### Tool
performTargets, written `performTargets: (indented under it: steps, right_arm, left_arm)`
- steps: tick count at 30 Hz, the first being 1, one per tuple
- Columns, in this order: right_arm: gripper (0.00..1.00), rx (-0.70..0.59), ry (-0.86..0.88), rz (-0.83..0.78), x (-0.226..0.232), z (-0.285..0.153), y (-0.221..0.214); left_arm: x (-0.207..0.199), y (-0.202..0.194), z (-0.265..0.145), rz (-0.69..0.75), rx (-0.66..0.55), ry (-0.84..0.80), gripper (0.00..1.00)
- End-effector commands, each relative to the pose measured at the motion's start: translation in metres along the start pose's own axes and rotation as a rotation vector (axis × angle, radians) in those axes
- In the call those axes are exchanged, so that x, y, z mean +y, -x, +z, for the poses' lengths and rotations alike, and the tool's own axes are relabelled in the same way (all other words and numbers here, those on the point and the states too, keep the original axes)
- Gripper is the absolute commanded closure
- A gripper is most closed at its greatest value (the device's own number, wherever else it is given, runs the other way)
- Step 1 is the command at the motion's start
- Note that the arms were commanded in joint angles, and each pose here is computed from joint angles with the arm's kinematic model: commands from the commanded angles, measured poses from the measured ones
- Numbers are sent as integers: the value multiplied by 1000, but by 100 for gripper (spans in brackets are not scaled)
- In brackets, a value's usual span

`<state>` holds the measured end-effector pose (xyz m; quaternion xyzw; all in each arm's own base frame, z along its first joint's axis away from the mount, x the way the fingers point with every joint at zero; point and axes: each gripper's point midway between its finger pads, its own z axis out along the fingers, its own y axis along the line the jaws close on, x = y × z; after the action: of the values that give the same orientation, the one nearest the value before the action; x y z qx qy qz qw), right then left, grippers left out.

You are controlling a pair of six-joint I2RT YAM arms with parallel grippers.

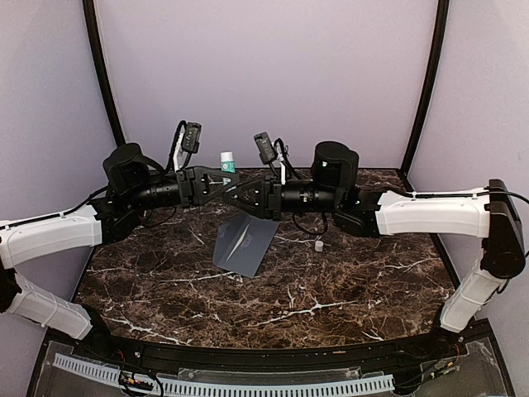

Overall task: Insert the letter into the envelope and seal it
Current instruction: Unscrew the solid glue.

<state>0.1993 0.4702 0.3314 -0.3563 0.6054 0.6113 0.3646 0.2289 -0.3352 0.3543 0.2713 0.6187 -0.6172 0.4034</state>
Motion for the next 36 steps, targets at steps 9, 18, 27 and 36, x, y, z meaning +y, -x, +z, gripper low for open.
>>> performTargets:
  steps: [9,18,27,36]
  right_arm:
    - [91,-73,17,-43,11,0,20]
    - [92,-72,17,-40,13,-3,19]
    - [92,-45,26,-39,14,-3,13]
    - [93,-5,17,-35,10,-1,5]
  left_arm:
    - [-17,12,-1,68,-22,-38,78]
    - [-19,21,-7,88,-66,-3,34]
    - [-16,27,-3,93,-78,5,45]
    - [-6,28,-1,63,-84,29,68]
